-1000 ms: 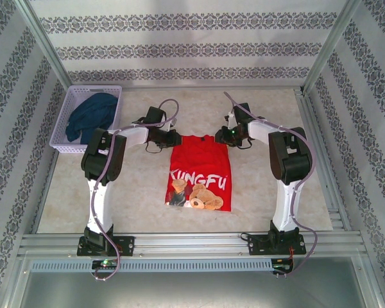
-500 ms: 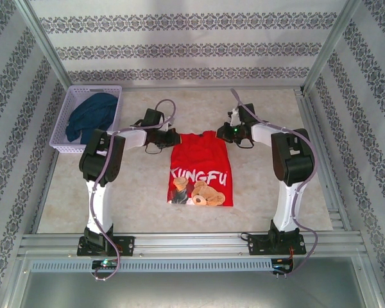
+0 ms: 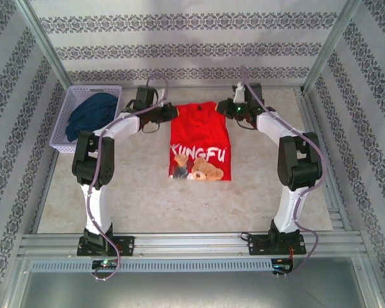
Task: Fold the inside-out t-shirt
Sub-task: Fold the T-shirt at the center of the table.
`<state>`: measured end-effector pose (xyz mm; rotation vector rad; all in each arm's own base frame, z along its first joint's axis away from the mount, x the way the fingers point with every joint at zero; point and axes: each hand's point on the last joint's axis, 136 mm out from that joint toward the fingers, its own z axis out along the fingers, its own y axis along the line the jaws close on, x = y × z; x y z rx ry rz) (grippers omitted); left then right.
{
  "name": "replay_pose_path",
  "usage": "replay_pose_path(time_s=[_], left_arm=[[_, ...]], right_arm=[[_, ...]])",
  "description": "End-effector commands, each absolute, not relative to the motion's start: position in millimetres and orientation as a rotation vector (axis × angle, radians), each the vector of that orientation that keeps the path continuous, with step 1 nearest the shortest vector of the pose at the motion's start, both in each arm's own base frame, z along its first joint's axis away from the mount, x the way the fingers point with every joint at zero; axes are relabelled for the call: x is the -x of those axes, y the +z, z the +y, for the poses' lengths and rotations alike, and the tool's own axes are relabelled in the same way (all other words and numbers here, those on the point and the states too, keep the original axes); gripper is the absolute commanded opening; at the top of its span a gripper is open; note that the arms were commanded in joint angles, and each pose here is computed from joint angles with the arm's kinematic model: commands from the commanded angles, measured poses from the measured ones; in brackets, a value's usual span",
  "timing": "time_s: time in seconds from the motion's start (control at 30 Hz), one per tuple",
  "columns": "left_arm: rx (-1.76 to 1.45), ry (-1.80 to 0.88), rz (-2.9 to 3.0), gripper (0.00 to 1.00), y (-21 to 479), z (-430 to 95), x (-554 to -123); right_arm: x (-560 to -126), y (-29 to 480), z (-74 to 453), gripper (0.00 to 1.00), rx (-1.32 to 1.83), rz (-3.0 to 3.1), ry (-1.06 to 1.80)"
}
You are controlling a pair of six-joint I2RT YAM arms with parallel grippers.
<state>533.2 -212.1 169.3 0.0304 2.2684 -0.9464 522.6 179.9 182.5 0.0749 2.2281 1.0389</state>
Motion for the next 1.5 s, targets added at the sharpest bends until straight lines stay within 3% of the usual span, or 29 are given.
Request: replay_pose_path(time_s=[0.0,0.13,0.3,0.5,0.73,0.9,1.47], left_arm=[[-0.098,-0.862,2.129,0.00,249,-199,-553],[-0.148,-0.825,2.055,0.00,306,-197,-555],[-0.175,-0.850,2.051,0.00,311,-199,-536],[-0.169,-0.947,2.109,0.00,268,-206,-480],[-0.148,-1.077,2.243,0.00,193,-227,-354],[-0.119,-1.071,2.296,0.00,168,-230,-314],[-0.136,-0.861,2.438,0.00,121,-239,-386]], right_arm=[[-546,268,171,0.00,-0.013,2.040,1.019],[-548,331,168,0.00,0.059,1.929,0.980],[-523,349,172,0.00,0.135,1.884,0.978],[-457,294,175,0.00,0.151,1.971,1.003],[-339,204,176,0.00,0.094,2.179,0.972],[-303,172,168,0.00,0.016,2.250,0.921],[-368,108,142,0.00,0.015,2.525,0.672]])
